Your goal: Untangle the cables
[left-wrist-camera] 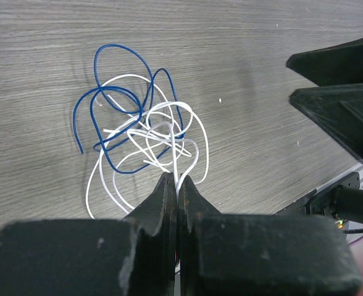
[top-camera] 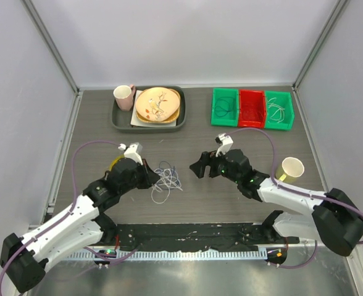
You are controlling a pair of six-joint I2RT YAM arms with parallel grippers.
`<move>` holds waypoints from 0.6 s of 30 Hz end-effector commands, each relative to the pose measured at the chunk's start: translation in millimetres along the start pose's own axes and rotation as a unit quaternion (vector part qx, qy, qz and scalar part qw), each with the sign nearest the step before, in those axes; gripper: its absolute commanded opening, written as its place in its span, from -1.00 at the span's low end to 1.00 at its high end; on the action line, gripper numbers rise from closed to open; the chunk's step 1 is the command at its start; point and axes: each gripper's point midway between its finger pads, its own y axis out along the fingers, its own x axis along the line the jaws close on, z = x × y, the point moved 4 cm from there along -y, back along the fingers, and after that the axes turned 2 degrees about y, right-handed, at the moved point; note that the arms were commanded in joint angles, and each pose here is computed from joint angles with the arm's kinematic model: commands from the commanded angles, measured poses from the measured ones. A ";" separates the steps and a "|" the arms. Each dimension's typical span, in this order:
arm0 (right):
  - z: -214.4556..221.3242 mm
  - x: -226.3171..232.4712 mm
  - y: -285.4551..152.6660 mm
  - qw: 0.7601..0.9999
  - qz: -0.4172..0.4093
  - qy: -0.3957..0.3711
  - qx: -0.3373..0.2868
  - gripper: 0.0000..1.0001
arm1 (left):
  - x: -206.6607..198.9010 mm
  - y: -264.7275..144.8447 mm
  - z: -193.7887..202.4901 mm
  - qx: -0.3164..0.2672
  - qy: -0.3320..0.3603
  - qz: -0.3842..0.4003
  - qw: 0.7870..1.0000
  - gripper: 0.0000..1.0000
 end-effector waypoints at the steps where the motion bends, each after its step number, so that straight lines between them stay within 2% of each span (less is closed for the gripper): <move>1: -18.9 16.7 21.9 0.998 -0.003 0.025 -0.051 0.78 | -1.0 -3.2 0.0 -0.003 -0.008 0.006 1.000 -0.99; 9: 8.5 36.8 72.1 1.000 0.011 -0.010 0.013 0.65 | 1.2 3.6 5.8 0.008 -0.013 0.003 1.000 -1.00; 11: 24.2 38.9 85.1 0.999 0.006 -0.015 0.040 0.53 | 2.5 4.7 5.8 0.006 -0.014 0.000 1.000 -1.00; 18: 39.7 55.8 118.2 0.997 -0.019 -0.013 0.071 0.26 | 5.7 6.0 5.7 0.004 -0.014 -0.010 1.000 -1.00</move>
